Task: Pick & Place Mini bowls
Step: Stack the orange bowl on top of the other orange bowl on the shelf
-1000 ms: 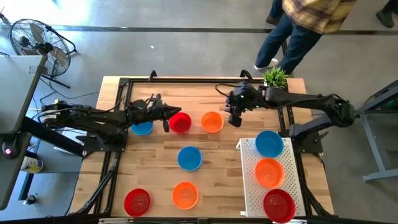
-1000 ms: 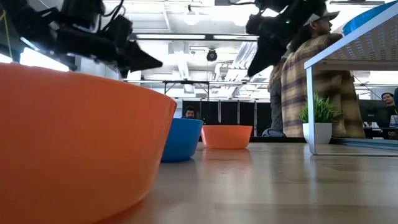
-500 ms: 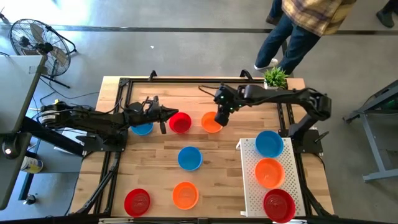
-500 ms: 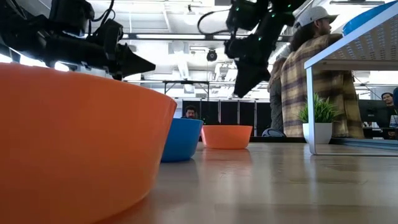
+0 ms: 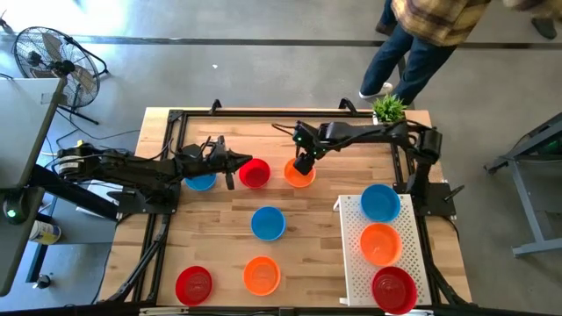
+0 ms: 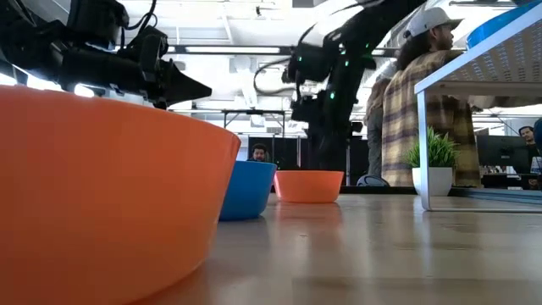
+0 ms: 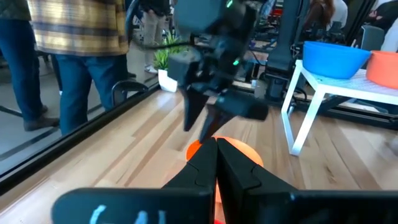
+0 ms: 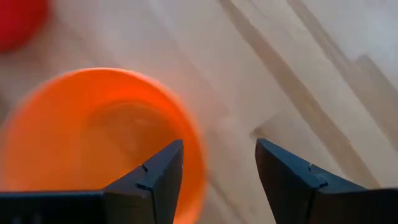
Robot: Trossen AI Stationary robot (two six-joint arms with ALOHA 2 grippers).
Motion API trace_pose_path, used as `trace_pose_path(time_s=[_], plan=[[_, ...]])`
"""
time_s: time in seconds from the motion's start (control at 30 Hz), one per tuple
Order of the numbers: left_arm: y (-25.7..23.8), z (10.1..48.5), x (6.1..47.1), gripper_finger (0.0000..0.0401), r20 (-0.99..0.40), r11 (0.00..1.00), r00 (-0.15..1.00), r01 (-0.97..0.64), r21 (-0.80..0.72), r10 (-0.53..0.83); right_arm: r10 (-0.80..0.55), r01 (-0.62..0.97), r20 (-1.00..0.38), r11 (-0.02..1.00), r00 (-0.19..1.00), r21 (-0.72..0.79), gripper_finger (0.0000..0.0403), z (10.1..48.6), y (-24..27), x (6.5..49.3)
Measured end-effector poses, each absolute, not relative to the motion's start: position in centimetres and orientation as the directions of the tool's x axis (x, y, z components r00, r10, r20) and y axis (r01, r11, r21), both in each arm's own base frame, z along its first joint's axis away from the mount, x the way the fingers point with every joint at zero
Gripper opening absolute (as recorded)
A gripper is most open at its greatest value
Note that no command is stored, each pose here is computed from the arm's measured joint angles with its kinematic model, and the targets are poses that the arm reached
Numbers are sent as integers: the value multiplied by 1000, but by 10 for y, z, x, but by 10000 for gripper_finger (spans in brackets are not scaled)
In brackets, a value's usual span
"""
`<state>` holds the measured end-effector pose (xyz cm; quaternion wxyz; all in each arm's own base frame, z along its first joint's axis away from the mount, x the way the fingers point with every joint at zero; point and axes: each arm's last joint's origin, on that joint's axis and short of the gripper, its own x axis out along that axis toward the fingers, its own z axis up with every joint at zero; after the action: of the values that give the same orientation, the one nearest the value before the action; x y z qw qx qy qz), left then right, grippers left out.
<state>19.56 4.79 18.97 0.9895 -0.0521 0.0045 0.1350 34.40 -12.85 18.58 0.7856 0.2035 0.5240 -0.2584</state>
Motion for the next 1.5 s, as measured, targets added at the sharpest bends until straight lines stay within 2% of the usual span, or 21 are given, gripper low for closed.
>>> trace_pose_path(time_s=[0.1, 0.23, 0.37, 0.5, 0.67, 0.73, 0.9, 1.07, 1.23, 1.33, 1.5], plan=[[48, 190, 196, 0, -23, 958, 964, -266, -108, 265, -195, 632, -936, 774, 295, 38, 186, 177, -134, 345], [48, 190, 196, 0, -23, 958, 964, -266, -109, 265, -120, 618, -943, 779, 311, 104, 180, 169, -136, 347], [48, 190, 196, 0, -23, 958, 964, -266, -109, 265, -77, 617, -944, 773, 322, 147, 157, 165, -135, 348], [48, 190, 196, 0, -23, 958, 964, -266, -109, 265, -48, 610, -941, 772, 335, 178, 110, 164, -134, 348], [48, 190, 196, 0, -23, 959, 965, -261, -110, 260, 16, 563, -934, 794, 356, 228, 26, 164, -132, 349], [48, 190, 196, 0, -23, 959, 965, -261, -110, 260, 38, 548, -931, 800, 364, 247, 7, 165, -131, 349], [48, 190, 196, 0, -23, 959, 965, -260, -110, 259, 118, 518, -911, 791, 395, 327, 9, 178, -127, 344], [48, 190, 196, 0, -23, 960, 966, -257, -110, 256, 166, 490, -884, 780, 437, 389, 4, 216, -118, 327], [48, 190, 196, 0, -23, 960, 966, -257, -110, 256, 123, 477, -862, 790, 493, 385, 4, 245, -110, 317], [48, 190, 196, 0, -23, 960, 966, -258, -111, 257, 65, 493, -876, 805, 477, 329, 30, 241, -106, 322], [47, 190, 196, 0, -21, 962, 969, -249, -114, 248, 75, 482, -885, 816, 459, 319, 104, 220, -108, 335]])
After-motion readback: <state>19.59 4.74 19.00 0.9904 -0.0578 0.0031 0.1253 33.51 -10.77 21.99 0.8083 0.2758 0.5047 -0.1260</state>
